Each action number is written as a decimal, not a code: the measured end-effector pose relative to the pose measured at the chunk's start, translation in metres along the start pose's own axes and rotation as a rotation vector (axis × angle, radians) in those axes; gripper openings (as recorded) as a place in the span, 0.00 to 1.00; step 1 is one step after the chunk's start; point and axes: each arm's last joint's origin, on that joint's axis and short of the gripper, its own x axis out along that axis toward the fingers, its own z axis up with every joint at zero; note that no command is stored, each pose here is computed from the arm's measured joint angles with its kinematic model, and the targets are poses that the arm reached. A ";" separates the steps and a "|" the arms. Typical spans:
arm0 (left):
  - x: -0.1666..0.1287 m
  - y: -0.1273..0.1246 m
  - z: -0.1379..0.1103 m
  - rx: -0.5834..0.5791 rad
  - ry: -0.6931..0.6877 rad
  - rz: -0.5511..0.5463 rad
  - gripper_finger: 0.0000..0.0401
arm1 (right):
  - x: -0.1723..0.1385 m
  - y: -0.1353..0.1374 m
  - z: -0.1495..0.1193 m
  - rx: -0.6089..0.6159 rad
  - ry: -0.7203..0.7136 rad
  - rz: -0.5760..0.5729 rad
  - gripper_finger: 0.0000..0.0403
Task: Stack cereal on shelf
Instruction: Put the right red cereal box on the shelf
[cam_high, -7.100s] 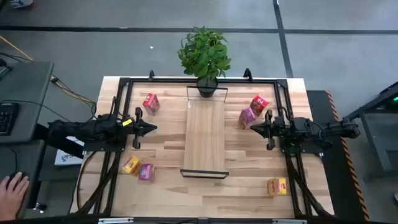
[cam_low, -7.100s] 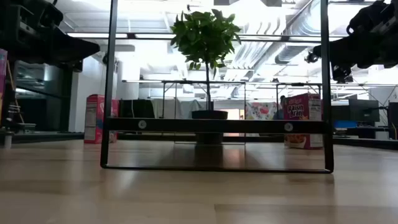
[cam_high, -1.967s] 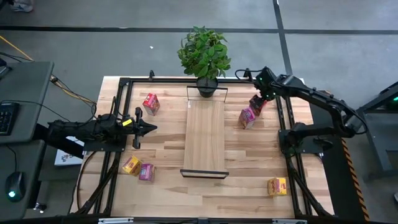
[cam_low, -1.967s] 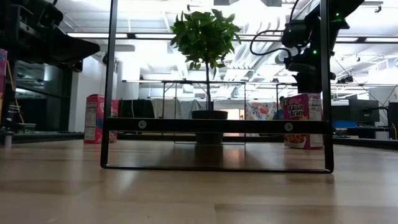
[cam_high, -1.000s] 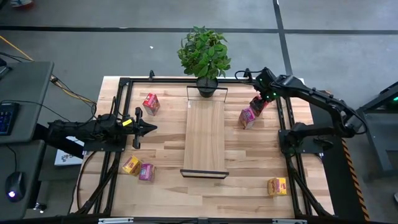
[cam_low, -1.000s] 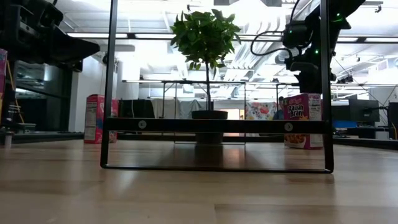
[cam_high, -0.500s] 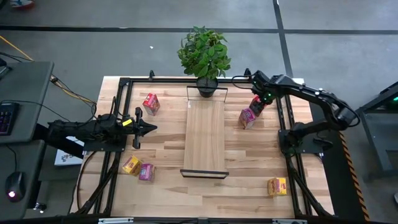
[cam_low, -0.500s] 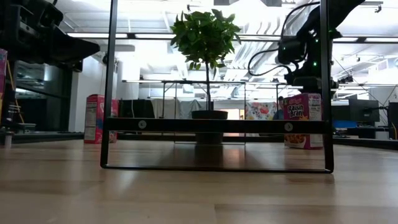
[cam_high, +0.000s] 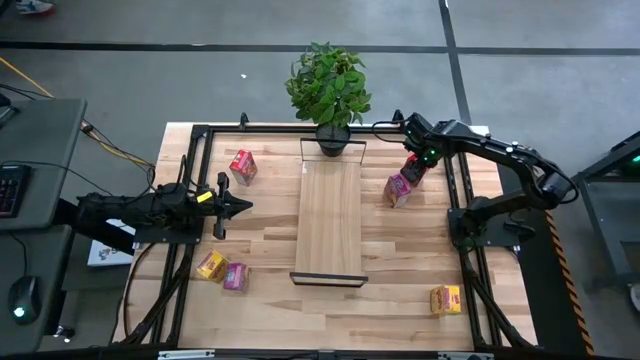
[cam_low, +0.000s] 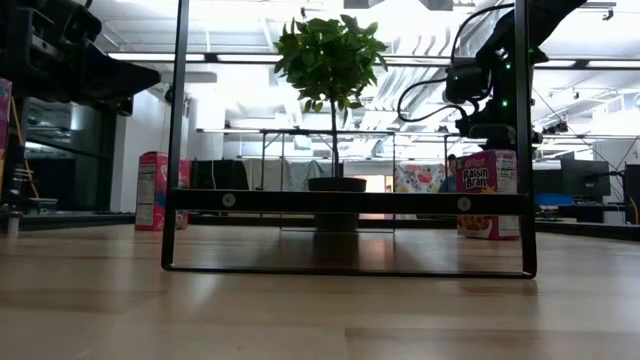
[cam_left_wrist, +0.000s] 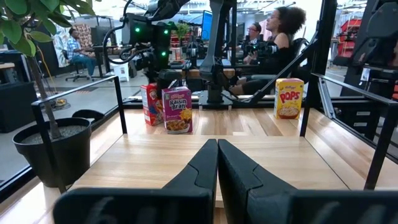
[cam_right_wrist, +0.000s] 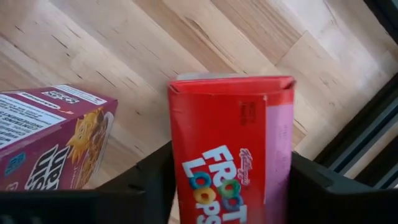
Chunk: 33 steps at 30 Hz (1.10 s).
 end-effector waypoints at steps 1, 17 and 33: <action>0.000 0.000 0.000 0.000 0.000 0.000 0.01 | 0.000 0.000 0.000 0.000 0.000 0.000 0.44; 0.000 0.000 0.000 0.000 0.000 0.000 0.01 | -0.122 0.005 0.028 0.012 -0.267 -0.017 0.31; 0.000 0.000 0.000 0.000 0.000 0.000 0.01 | -0.147 0.134 0.015 -0.016 -0.351 0.175 0.31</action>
